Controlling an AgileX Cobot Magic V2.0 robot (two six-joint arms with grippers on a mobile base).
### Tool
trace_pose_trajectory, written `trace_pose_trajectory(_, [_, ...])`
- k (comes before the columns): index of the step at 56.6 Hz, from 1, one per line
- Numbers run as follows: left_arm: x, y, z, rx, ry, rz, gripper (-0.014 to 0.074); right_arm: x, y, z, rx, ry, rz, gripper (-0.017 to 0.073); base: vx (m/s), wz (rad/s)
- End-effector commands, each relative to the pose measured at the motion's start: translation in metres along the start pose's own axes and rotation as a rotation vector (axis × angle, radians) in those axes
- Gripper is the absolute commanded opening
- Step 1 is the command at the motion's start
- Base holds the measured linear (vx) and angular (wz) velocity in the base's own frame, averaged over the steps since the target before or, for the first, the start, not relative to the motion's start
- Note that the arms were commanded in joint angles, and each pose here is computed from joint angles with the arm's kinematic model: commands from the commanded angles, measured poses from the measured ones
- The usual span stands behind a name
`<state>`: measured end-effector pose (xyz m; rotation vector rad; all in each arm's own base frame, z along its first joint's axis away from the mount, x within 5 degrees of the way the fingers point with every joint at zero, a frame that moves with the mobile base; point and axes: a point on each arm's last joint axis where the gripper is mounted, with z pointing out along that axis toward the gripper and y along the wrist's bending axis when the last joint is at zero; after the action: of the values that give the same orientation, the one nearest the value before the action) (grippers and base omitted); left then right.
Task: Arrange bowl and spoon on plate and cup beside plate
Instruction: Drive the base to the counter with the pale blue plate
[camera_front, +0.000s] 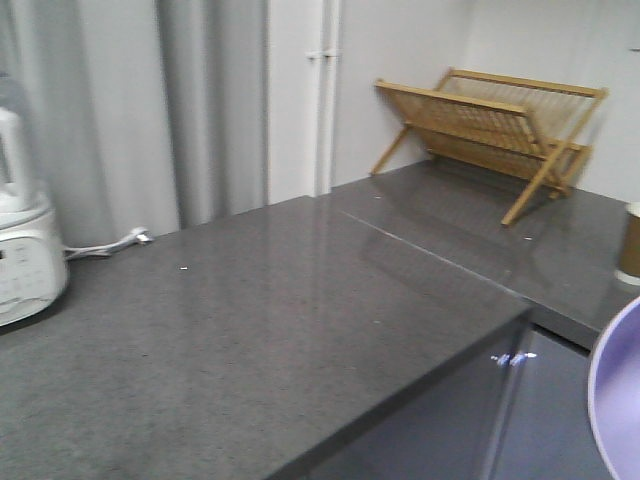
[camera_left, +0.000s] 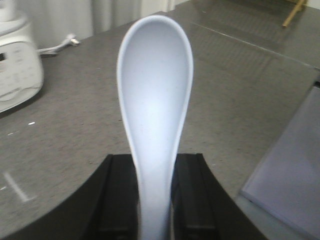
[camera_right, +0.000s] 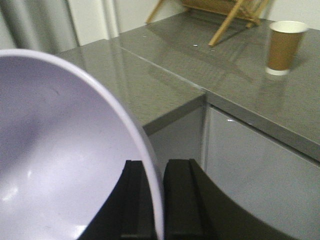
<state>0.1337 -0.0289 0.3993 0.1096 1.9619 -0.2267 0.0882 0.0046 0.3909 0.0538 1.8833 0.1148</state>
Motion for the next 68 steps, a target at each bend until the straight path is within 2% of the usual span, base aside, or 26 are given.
trace_pose_trajectory(1, [-0.0133,-0.0029,-0.0057,0.021,-0.101,-0.014,-0.0006,-0.0157,0.0,-0.004,0.01,-0.109,-0.004,-0.0009,-0.09,-0.94])
trace_pose_trajectory(24, [-0.0133,-0.0029,-0.0057,0.021,-0.101,-0.014,-0.0006,-0.0157,0.0001,-0.0043,0.01,-0.111,-0.005,-0.0009,-0.06,-0.78])
trace_pose_trajectory(68, [-0.0133,-0.0029,-0.0057,0.021,-0.101,-0.014,-0.0006,-0.0157,0.0001,-0.0043,0.01,-0.111,-0.005,-0.0009,0.1,-0.5])
